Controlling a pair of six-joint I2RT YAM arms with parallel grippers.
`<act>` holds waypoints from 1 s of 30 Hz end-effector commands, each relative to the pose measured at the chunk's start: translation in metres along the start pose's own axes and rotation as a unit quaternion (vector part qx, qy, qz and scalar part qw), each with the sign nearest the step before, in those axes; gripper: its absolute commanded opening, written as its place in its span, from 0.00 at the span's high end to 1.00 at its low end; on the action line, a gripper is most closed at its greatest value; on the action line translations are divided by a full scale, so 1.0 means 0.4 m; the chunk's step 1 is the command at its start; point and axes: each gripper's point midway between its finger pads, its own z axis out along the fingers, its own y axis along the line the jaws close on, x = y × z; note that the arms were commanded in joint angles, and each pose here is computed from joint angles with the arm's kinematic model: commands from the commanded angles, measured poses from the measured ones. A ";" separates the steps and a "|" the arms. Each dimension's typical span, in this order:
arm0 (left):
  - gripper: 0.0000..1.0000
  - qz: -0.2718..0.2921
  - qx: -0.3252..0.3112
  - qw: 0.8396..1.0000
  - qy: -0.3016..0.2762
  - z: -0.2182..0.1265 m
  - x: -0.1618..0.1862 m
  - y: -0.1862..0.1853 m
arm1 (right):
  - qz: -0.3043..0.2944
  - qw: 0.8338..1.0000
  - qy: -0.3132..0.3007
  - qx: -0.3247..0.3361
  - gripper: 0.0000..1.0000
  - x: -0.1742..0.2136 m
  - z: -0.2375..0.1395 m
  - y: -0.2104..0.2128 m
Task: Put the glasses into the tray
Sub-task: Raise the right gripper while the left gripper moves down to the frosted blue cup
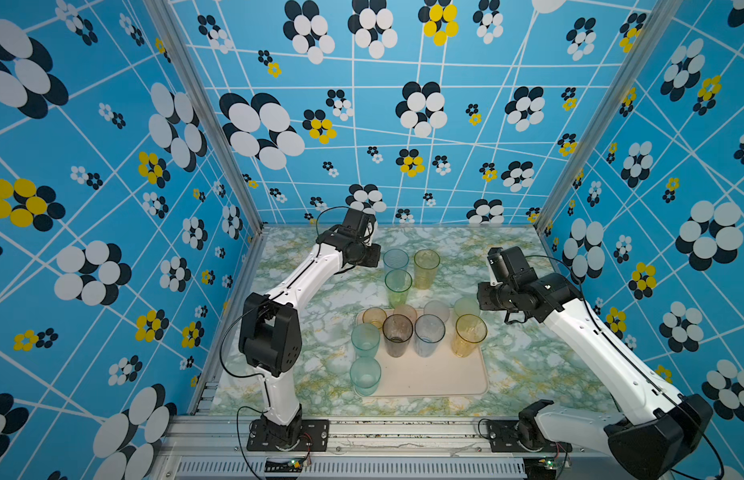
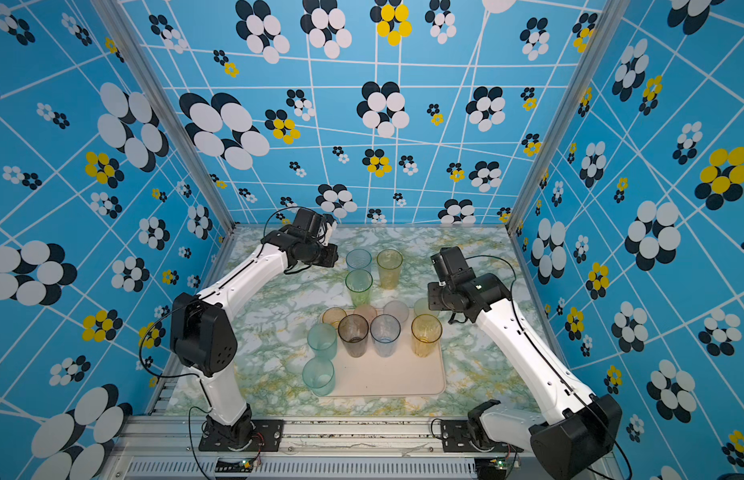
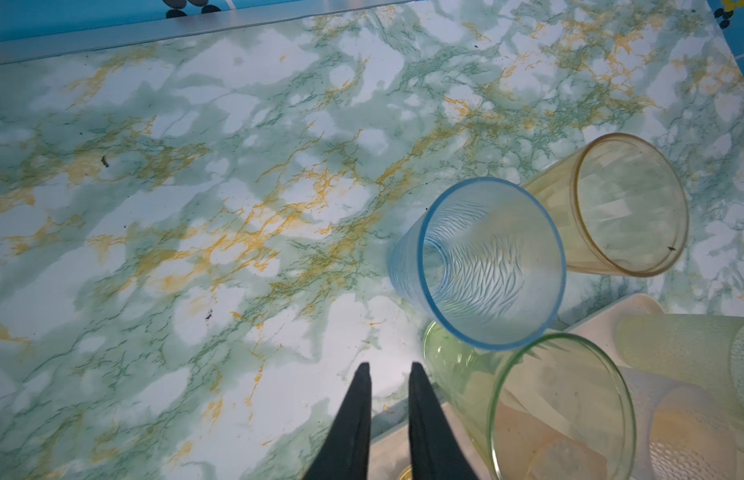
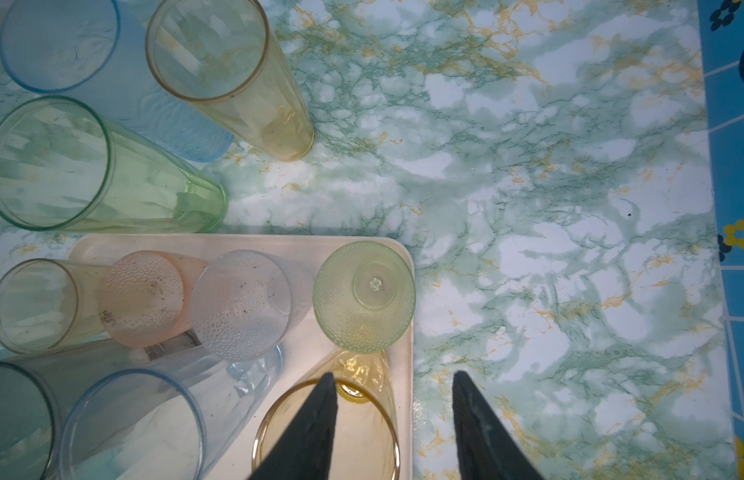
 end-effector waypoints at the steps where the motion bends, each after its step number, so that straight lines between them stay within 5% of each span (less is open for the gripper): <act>1: 0.80 0.015 0.000 1.000 0.009 0.018 -0.009 -0.017 | -0.005 1.000 -0.017 -0.011 0.52 -0.034 -0.014 0.008; 30: 0.79 0.054 -0.038 0.997 0.044 0.133 -0.031 -0.028 | -0.003 1.000 -0.011 -0.012 0.51 -0.032 0.023 -0.005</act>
